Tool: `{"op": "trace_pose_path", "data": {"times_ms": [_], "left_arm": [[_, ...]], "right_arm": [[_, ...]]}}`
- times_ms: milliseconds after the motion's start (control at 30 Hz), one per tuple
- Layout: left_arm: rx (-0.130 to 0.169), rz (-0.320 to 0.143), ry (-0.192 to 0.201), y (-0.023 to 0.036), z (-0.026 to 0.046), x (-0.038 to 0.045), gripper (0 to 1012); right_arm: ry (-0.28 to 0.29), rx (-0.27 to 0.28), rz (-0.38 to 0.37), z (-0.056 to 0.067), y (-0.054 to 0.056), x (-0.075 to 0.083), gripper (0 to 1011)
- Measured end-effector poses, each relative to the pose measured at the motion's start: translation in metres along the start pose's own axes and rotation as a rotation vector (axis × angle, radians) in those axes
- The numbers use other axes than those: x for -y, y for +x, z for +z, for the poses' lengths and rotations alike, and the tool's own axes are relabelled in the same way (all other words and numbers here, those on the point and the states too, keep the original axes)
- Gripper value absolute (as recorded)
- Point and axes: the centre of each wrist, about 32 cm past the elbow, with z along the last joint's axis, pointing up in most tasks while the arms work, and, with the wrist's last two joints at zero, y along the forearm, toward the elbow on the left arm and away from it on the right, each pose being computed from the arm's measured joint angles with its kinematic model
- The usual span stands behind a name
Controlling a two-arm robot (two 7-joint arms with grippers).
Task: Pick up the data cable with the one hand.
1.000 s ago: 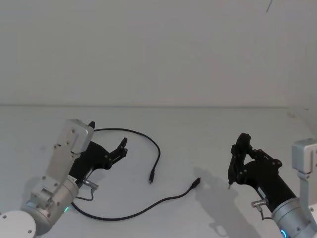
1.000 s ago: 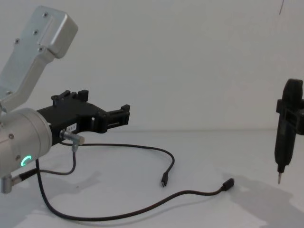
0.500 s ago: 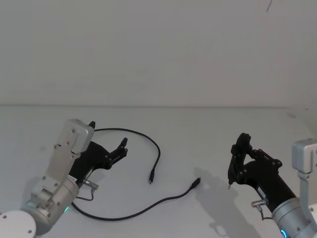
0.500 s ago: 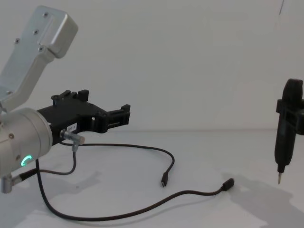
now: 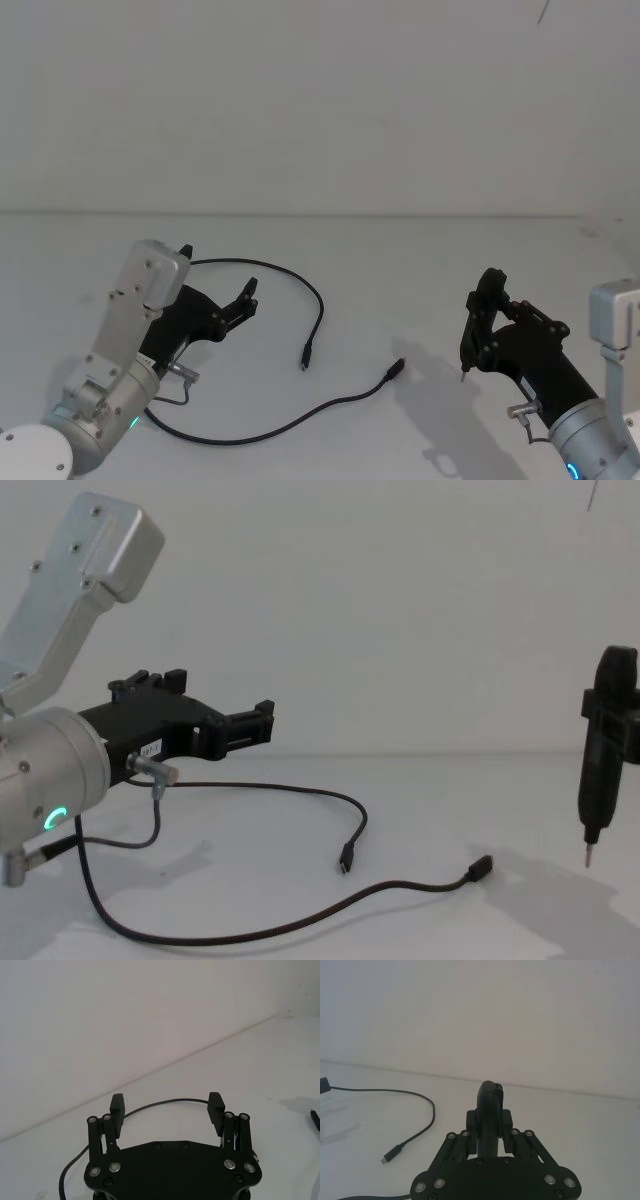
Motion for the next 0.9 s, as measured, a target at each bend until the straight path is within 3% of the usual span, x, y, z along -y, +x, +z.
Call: {"op": "trace_pose_path", "data": {"times_ms": [667,900], "left_arm": [[0.000,-0.002,0.000,0.0003,0.0001,0.0004,1001],[0.000,-0.043,0.004,0.0021,0.0018,0.0033,1001]], "right_arm": [[0.000,0.000,0.000,0.0000,0.0000,0.0000,279],[0.000,0.000,0.000,0.0000,0.0000,0.0000,279]]}}
